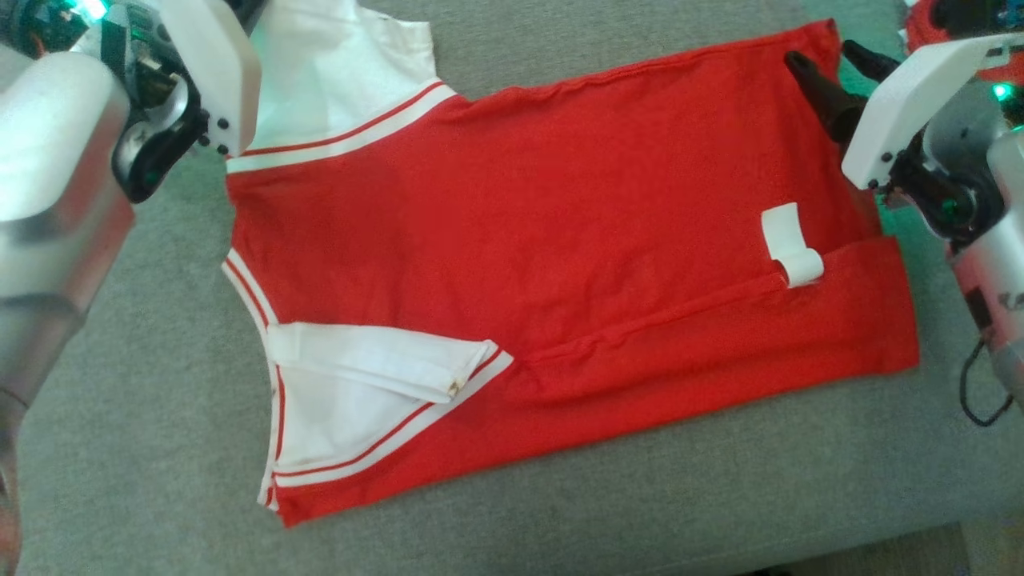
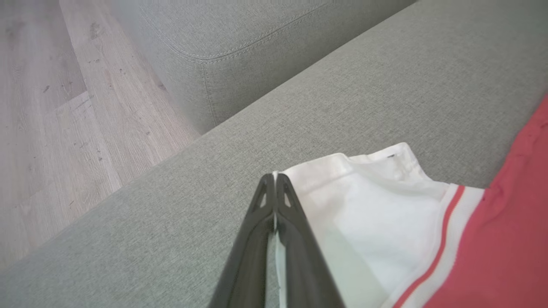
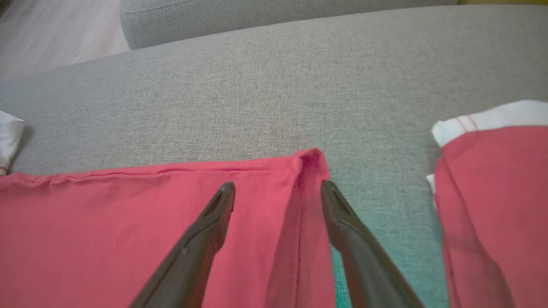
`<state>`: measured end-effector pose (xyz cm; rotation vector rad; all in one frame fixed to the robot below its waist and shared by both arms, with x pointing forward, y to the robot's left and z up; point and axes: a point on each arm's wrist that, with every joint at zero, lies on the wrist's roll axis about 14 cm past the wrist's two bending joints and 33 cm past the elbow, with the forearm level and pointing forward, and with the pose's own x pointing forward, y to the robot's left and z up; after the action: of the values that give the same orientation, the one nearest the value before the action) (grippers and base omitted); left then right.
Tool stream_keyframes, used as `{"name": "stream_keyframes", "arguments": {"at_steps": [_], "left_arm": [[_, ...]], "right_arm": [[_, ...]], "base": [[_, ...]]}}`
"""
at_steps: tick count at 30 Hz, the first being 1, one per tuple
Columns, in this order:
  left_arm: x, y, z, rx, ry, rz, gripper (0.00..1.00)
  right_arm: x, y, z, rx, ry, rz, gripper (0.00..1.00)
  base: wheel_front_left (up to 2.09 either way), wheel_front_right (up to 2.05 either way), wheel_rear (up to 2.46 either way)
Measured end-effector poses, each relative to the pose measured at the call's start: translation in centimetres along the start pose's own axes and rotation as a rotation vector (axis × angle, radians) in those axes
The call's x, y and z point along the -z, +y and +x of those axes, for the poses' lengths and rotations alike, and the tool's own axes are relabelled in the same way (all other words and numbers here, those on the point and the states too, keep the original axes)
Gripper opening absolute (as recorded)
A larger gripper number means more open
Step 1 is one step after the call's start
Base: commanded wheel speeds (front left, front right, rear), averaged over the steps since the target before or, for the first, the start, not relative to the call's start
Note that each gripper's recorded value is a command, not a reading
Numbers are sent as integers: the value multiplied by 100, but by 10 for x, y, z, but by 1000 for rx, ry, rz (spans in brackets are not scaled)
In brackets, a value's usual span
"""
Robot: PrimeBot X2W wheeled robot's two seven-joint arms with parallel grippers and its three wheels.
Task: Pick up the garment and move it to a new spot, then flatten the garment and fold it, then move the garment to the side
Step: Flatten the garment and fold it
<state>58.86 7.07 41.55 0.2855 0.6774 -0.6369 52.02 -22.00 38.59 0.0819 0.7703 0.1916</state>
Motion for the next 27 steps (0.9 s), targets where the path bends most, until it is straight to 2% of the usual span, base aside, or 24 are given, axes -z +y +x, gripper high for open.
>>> {"name": "stream_keyframes", "arguments": {"at_steps": [11,14,16,17,20,22,27], "left_arm": [[3,2,-4,1,-20,10,0],[3,3,-6,0,-22,10,0],[5,4,-6,-3,-21,16,0],[5,4,-7,-4,-22,15,0],[5,6,-8,-9,-28,12,0],[3,7,-10,-12,-34,19,0],[5,8,-11,-14,-43,15,0]], "right_arm": [[-7,8,20,-17,-4,27,99],[-5,9,22,-18,5,24,84],[-7,7,23,-12,-1,14,67],[-8,6,23,-9,-5,10,53],[-11,4,24,-2,-10,9,32],[-12,2,24,2,-16,2,0],[-13,-2,23,15,-16,-6,0]], "base": [[0,0,0],[0,0,0],[0,0,0],[0,0,0],[0,0,0],[0,0,0],[0,0,0]]}}
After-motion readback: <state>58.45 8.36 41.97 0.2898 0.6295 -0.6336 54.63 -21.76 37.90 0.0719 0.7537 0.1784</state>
